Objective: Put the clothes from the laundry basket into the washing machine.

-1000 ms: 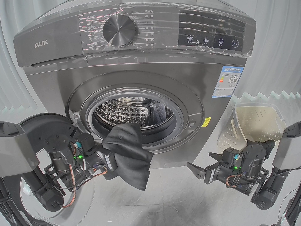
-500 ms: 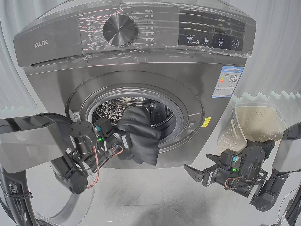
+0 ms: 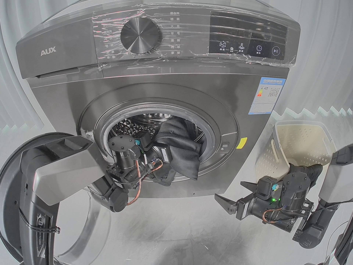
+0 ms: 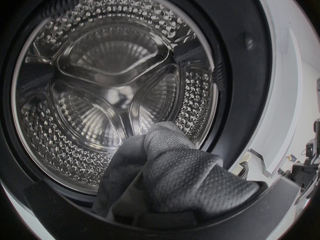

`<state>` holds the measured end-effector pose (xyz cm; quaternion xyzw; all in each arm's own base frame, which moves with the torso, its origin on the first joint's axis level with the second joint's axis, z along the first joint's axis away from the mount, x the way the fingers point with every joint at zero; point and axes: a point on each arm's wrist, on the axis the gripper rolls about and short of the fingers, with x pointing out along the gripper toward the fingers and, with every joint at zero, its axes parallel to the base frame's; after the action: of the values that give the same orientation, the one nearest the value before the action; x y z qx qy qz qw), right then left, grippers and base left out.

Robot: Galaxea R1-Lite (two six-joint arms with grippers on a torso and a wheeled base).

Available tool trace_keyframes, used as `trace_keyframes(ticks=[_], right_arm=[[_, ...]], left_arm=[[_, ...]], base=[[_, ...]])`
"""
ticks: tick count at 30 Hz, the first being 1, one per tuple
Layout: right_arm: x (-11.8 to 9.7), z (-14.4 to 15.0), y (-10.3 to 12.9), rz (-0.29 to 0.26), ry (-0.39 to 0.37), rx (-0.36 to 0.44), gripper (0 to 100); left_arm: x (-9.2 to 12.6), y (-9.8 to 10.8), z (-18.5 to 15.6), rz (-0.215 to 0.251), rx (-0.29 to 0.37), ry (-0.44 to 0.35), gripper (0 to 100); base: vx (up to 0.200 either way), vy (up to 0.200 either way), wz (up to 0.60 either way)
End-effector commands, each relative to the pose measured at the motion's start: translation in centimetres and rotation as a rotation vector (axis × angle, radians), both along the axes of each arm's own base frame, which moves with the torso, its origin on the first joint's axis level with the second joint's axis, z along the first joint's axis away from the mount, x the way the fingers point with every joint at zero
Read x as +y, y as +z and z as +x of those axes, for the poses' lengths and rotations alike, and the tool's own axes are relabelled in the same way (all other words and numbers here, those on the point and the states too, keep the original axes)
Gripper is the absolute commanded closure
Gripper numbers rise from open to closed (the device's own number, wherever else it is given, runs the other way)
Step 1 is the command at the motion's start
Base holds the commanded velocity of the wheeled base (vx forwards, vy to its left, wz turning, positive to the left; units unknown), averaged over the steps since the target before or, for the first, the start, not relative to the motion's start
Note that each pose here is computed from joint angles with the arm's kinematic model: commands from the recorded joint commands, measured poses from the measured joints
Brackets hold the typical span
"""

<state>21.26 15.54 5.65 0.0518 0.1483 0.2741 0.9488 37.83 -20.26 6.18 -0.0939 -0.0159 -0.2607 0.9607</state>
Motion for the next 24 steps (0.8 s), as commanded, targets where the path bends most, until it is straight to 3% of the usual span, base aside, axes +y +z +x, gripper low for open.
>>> trace_keyframes(ticks=[1,11,17,22,24], right_arm=[[0.2,-0.1,-0.1,-0.004,0.009,0.005,0],[0.3,-0.2,-0.3,-0.004,0.012,0.014,0],[0.3,-0.2,-0.3,-0.005,0.012,0.015,0],[0.3,-0.2,-0.5,-0.009,0.013,0.020,0],[0.3,-0.2,-0.5,-0.010,0.013,0.021,0]], left_arm=[[-0.6,-1.1,2.3,0.002,0.030,0.010,100],[-2.0,-1.2,6.9,-0.009,0.013,0.046,100],[-1.9,-1.7,9.5,-0.015,-0.006,0.134,100],[-1.3,-0.7,11.5,-0.048,-0.052,0.226,100],[-1.2,-0.6,11.5,-0.049,-0.053,0.229,100]], base=[[0.000,0.000,0.00],[0.000,0.000,0.00],[0.000,0.000,0.00],[0.000,0.000,0.00],[0.000,0.000,0.00]])
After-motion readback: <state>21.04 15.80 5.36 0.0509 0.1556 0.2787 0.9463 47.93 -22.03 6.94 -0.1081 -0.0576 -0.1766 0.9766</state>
